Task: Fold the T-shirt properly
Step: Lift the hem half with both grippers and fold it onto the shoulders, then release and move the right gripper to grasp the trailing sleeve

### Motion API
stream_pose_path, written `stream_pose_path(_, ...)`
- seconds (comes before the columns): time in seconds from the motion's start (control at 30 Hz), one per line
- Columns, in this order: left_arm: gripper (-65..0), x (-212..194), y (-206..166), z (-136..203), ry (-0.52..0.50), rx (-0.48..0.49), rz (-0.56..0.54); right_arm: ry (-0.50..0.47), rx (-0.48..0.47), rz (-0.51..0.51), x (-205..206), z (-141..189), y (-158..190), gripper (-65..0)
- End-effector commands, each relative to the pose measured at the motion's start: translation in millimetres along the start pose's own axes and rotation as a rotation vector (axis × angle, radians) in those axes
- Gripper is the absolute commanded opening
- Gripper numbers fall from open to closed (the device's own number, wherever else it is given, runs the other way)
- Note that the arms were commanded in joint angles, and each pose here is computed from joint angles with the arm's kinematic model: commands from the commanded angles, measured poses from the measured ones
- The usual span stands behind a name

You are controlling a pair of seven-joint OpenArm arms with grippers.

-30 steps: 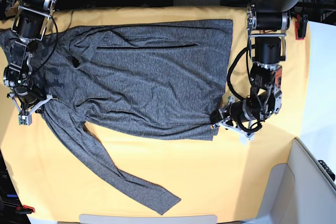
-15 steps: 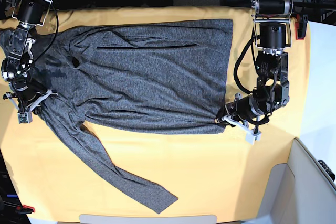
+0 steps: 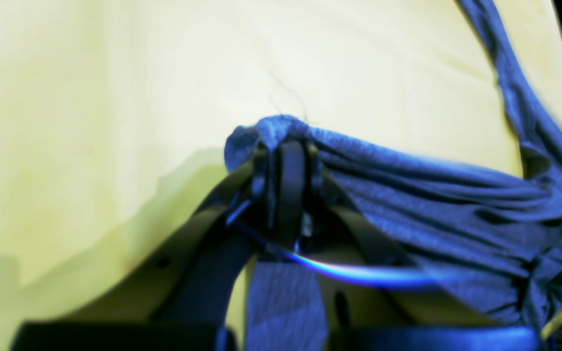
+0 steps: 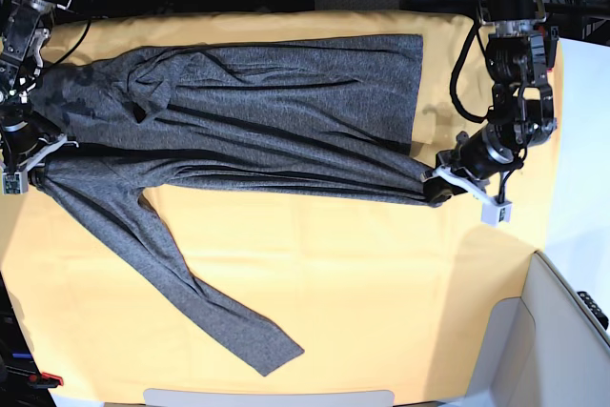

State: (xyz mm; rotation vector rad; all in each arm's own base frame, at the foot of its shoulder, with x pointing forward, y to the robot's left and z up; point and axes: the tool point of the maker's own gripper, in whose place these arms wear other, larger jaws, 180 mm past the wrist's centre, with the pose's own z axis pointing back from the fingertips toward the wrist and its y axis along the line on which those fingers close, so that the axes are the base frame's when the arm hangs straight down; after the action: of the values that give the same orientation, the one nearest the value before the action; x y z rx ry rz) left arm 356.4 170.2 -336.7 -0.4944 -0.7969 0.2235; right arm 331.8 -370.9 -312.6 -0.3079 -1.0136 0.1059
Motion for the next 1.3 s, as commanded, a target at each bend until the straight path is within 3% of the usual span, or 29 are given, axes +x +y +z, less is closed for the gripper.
stream_pose_path(0.0, -64.5, 15, -5, 9, -0.056, -0.013, -0.024, -0.059, -0.032, 0.018, 20, 6, -15, -65.0)
stream_pose_path(0.17, -64.5, -2, -7, 28, -0.056, -0.005, -0.049, -0.045, -0.032, 0.042, 10, 18, -13, -65.0)
stream_pose_path(0.7, -62.0, -69, 8, 38, 0.112, 0.032, -0.018, 0.026, -0.012, 0.052, -19, 21, -5, -64.0)
stream_pose_path(0.83, -55.2, -82, 9, 41, 0.197, 0.036, -0.014, 0.061, -0.010, 0.034, -33, 18, -5, -52.5)
stream_pose_path(1.0, -46.9, -85, 10, 42, 0.214, 0.038, -0.012, 0.067, -0.006, 0.030, -36, 18, -4, -37.3)
stream_pose_path(1.17, -46.4, -82, 9, 44, 0.222, 0.038, -0.020, 0.045, -0.029, 0.030, -25, 17, -14, -33.8)
stream_pose_path(1.27, -46.4, -58, 9, 56, 0.182, 0.051, -0.039, -0.001, -0.082, 0.011, -6, 19, -36, -33.8)
